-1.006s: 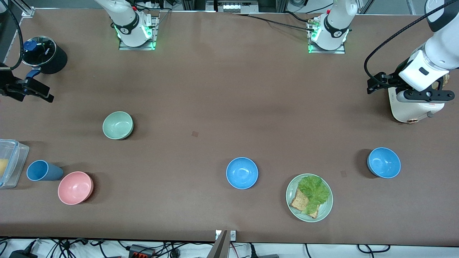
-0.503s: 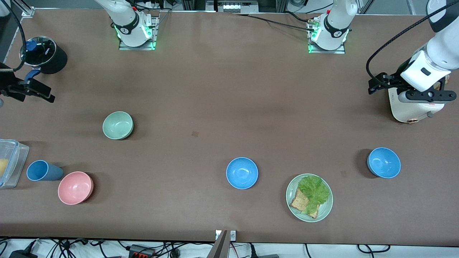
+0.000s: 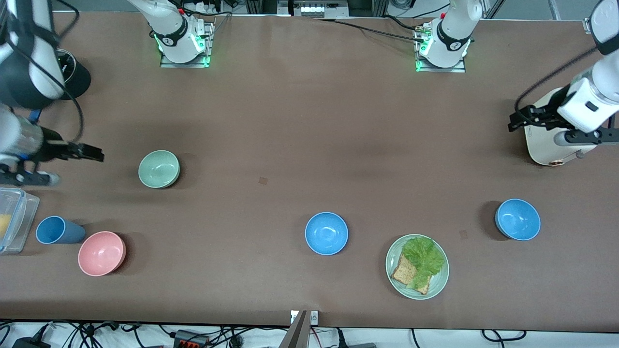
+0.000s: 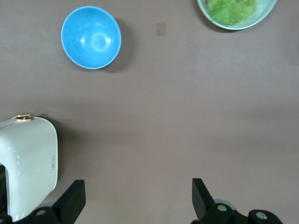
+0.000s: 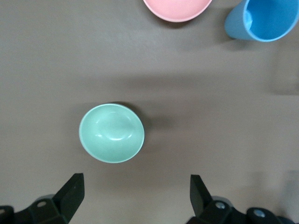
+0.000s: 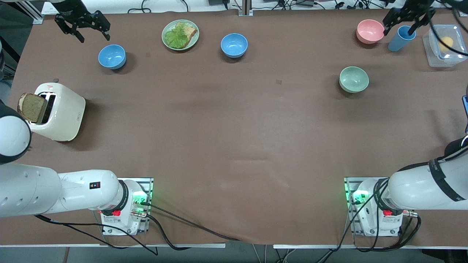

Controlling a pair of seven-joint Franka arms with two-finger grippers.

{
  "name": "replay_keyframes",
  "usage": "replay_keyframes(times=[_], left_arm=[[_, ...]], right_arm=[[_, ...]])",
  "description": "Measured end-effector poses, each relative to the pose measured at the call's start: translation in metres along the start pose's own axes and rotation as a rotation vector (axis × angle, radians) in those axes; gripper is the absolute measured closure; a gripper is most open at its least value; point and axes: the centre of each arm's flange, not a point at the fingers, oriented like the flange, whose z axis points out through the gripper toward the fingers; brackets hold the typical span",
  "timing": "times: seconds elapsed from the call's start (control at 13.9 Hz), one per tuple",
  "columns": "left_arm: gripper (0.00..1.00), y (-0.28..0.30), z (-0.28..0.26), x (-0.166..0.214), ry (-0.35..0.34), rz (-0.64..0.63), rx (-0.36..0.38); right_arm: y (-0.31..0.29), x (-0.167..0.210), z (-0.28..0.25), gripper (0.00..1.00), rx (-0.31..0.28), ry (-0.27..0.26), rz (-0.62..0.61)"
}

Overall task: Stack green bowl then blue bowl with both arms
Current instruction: 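Grasp the green bowl with the right gripper while the left gripper reaches the blue bowl, then slide the green bowl with the right gripper while the left gripper grasps the blue bowl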

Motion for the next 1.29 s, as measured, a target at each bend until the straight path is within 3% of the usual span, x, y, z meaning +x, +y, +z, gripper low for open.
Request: replay_keyframes(times=[0.29,0.57,0.79,1.01,1.29], left_arm=[[0.00,-0.079,0.043,0.044,-0.045,0.077,-0.038],[0.00,-0.161,0.110,0.103,-0.075,0.066,-0.089],[0.00,-0.170,0.160,0.137,-0.015,0.066,-0.082],[0.00,-0.175,0.206,0.153,0.012,0.189,-0.082],[0.00,-0.187,0.243,0.170,0.091,0.247,-0.057]], right_arm=[[-0.005,0.031,0.096,0.00,-0.009,-0.107,-0.011],[-0.008,0.043,0.174,0.00,-0.013,-0.157,-0.017],[-0.010,0.036,0.218,0.00,-0.013,-0.174,-0.023],[-0.012,0.027,0.233,0.03,-0.011,-0.197,-0.027],[-0.012,0.027,0.227,0.48,-0.011,-0.188,-0.029]])
